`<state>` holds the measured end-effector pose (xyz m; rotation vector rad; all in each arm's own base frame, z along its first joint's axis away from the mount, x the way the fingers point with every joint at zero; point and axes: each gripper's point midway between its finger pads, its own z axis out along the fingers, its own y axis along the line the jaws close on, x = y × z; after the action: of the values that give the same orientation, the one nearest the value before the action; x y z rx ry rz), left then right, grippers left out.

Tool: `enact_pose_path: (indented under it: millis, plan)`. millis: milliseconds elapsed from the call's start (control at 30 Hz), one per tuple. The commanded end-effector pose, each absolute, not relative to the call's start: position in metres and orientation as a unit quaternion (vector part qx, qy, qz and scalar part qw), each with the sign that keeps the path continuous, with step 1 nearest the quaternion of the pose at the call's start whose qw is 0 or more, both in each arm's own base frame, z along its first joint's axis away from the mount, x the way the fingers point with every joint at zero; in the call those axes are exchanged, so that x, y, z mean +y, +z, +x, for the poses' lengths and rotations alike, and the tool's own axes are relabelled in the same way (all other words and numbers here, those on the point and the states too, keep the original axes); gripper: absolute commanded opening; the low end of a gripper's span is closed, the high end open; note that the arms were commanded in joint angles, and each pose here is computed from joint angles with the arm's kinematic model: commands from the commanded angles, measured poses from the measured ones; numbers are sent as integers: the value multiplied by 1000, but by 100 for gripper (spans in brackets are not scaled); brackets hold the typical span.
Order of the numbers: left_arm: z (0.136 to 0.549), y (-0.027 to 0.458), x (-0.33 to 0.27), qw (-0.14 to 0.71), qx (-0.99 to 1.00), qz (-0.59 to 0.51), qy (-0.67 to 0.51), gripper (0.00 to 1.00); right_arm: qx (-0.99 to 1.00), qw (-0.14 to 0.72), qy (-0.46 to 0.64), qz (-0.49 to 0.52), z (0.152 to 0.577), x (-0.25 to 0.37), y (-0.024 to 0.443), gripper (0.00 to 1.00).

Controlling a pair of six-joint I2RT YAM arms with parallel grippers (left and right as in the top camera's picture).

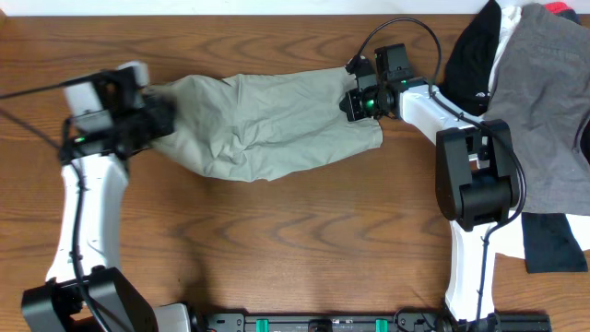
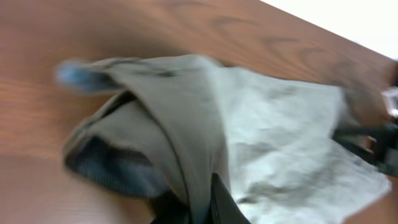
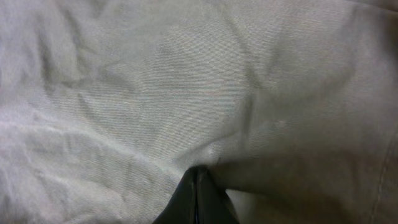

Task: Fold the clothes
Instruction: 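Fold the waistband end right toward the right gripper over the legs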

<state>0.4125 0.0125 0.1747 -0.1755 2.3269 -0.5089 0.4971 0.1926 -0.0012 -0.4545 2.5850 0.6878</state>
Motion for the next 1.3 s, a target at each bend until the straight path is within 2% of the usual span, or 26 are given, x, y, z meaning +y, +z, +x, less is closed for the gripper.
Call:
enact_pose_path:
  millis: [0,233,567,733,1000,1267]
  plan:
    - [424,190,-42,390,893,1,-225,6,952,134,228,-151,460,192,-54,1]
    - [434,199,-142,419,866,100,-255,6,954,130,230,-143,459,193,-55,1]
    - [433,110,-251,363,866,186,-288,6,956,124,230,-131,458,190,-55,1]
    - [443,105,-273,376,855,153,-324,6,957,124,230,-125,459,187,-55,1]
    - [456,142,-291,414,823,119,-372,6,957,125,231,-124,459,187,-55,1]
    - [442,150,-317,413,810,136,-393,7,956,124,237,-119,460,189,-54,1]
